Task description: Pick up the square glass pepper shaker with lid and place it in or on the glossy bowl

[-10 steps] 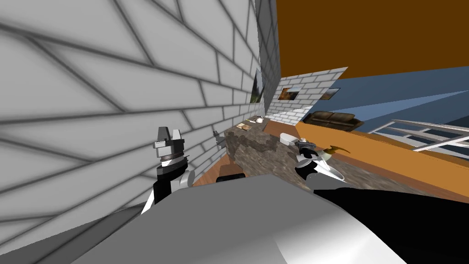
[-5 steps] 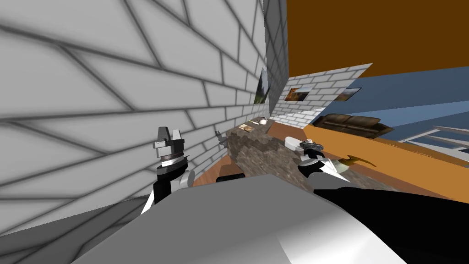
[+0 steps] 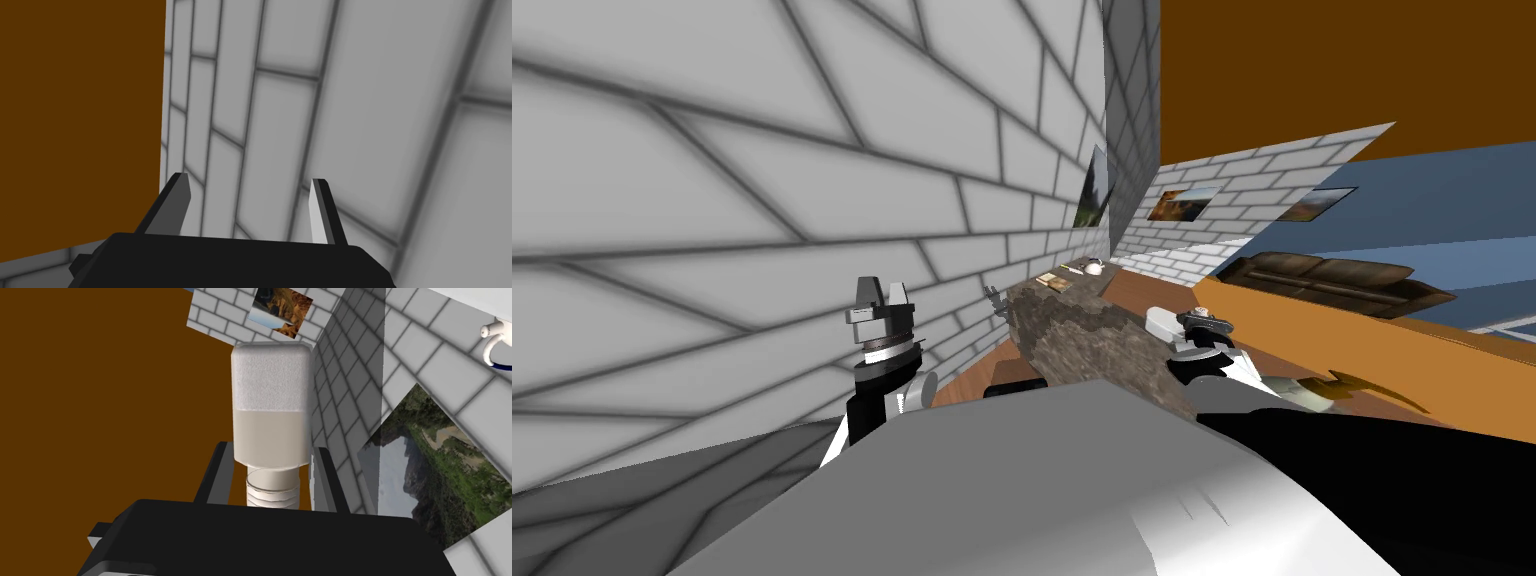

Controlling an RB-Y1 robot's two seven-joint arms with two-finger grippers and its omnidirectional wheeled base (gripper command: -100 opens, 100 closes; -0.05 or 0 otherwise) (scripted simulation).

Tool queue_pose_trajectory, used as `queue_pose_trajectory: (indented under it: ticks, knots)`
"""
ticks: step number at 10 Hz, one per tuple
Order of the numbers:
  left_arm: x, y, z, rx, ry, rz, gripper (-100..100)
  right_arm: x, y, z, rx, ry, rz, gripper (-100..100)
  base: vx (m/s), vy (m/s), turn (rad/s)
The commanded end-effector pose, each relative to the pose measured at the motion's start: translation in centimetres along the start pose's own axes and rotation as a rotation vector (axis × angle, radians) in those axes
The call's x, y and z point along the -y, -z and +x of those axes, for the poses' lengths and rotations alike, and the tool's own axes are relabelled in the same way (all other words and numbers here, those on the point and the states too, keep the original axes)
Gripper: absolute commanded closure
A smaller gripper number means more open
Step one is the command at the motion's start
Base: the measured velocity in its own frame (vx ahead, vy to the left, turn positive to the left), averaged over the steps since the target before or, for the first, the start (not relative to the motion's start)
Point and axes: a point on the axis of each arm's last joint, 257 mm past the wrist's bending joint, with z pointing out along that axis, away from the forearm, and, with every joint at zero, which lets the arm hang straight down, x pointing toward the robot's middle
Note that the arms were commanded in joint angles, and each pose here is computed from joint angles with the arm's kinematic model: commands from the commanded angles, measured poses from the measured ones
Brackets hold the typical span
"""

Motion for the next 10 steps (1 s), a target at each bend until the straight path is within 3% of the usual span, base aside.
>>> queue_pose_trajectory:
  ticks: [1, 3, 4, 8, 9, 10]
  knots:
    - [0.0, 0.0, 0.0, 0.000, 0.000, 0.000, 0, 0.7, 0.2, 0.7, -0.014, -0.027, 0.015, 100, 0.086, -0.049, 0.083]
    - [0.0, 0.0, 0.0, 0.000, 0.000, 0.000, 0, 0.7, 0.2, 0.8, -0.015, -0.034, 0.017, 100, 0.011, -0.001, 0.007]
    - [0.0, 0.0, 0.0, 0.000, 0.000, 0.000, 0, 0.7, 0.2, 0.9, -0.017, -0.035, 0.017, -100, 0.000, 0.000, 0.000]
    - [0.0, 0.0, 0.0, 0.000, 0.000, 0.000, 0, 0.7, 0.2, 0.9, -0.017, -0.035, 0.017, -100, 0.000, 0.000, 0.000]
    - [0.0, 0.0, 0.0, 0.000, 0.000, 0.000, 0, 0.7, 0.2, 0.9, -0.017, -0.035, 0.017, 0, 0.000, 0.000, 0.000]
    - [0.0, 0.0, 0.0, 0.000, 0.000, 0.000, 0, 1.2, 1.8, 2.3, 0.004, -0.069, 0.014, -100, 0.070, 0.076, -0.236]
